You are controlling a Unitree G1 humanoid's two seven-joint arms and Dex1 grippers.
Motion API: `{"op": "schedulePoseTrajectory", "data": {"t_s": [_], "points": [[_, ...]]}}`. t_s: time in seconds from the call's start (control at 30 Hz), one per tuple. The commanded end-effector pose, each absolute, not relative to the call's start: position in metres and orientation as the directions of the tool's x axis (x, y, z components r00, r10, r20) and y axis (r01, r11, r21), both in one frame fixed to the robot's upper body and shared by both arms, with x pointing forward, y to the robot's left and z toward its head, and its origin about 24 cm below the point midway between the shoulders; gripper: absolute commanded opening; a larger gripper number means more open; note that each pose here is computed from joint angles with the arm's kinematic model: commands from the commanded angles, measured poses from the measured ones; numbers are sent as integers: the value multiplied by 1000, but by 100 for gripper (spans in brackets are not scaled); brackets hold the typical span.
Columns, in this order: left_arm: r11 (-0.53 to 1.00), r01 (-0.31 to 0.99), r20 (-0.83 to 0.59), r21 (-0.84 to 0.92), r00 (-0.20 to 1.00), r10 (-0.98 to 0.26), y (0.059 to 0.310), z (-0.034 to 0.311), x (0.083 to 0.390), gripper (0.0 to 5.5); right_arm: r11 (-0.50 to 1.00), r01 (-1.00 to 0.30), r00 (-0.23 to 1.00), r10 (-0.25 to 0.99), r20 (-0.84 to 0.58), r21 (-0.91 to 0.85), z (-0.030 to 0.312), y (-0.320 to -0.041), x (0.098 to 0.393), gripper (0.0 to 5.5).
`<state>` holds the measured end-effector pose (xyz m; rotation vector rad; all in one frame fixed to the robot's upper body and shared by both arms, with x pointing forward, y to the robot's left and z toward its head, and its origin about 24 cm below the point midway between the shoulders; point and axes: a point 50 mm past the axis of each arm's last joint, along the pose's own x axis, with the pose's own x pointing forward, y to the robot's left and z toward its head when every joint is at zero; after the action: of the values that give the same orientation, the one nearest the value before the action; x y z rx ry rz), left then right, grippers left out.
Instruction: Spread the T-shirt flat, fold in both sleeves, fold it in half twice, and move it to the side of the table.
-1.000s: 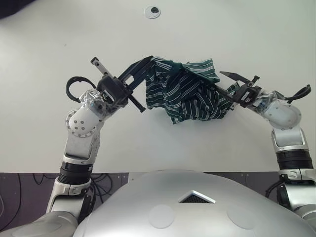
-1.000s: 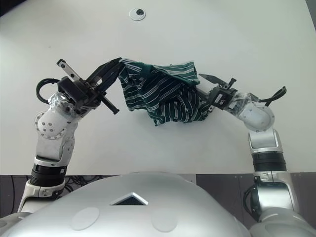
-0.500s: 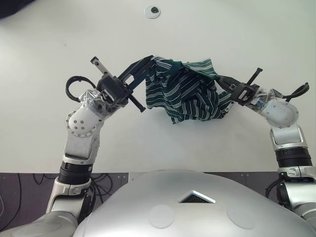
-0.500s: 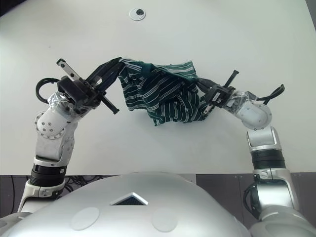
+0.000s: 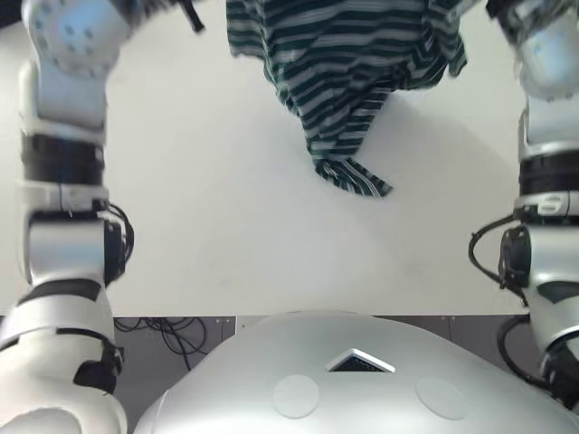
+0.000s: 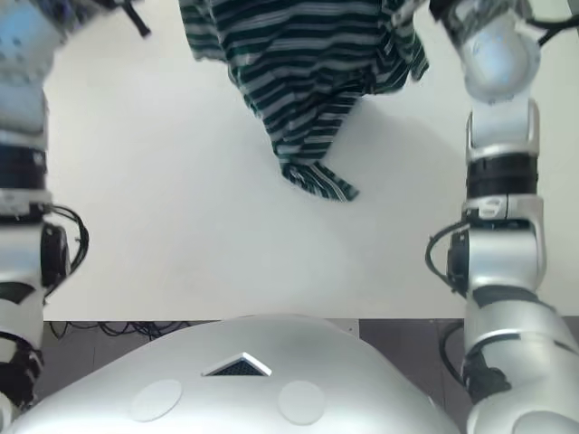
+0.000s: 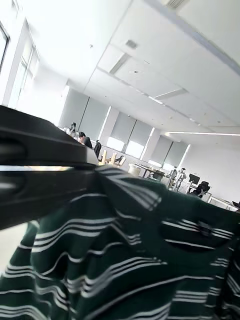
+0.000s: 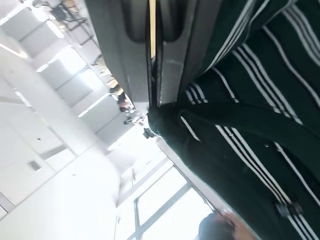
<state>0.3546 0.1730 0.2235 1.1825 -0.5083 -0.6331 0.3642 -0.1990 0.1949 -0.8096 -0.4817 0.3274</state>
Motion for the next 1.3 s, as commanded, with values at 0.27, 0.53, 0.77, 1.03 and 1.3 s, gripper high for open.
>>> {"op": "schedulePoseTrajectory", "data": {"t_s": [0.27, 0.53, 0.77, 1.03, 1.3], "points": [[195, -71, 158, 978, 864, -479, 164, 336, 405, 0, 605, 168, 874, 274, 402, -778, 310, -195, 409, 1], [224, -196, 278, 955, 856, -436, 169, 357, 402, 0, 612, 294, 819, 235, 524, -734, 334, -205, 402, 1], [131, 69, 44, 989, 705, -708, 193, 285, 376, 0, 433, -17, 658, 683, 316, -901, 261, -202, 357, 1], [-293, 954, -430, 67, -237, -871, 208, 115, 93, 0, 73, -987, 111, 953, -281, -143, 87, -221, 122, 1], [-267, 961, -607, 76, -168, -777, 205, 69, 74, 0, -31, -991, -89, 881, -466, 130, 57, -219, 73, 1]]}}
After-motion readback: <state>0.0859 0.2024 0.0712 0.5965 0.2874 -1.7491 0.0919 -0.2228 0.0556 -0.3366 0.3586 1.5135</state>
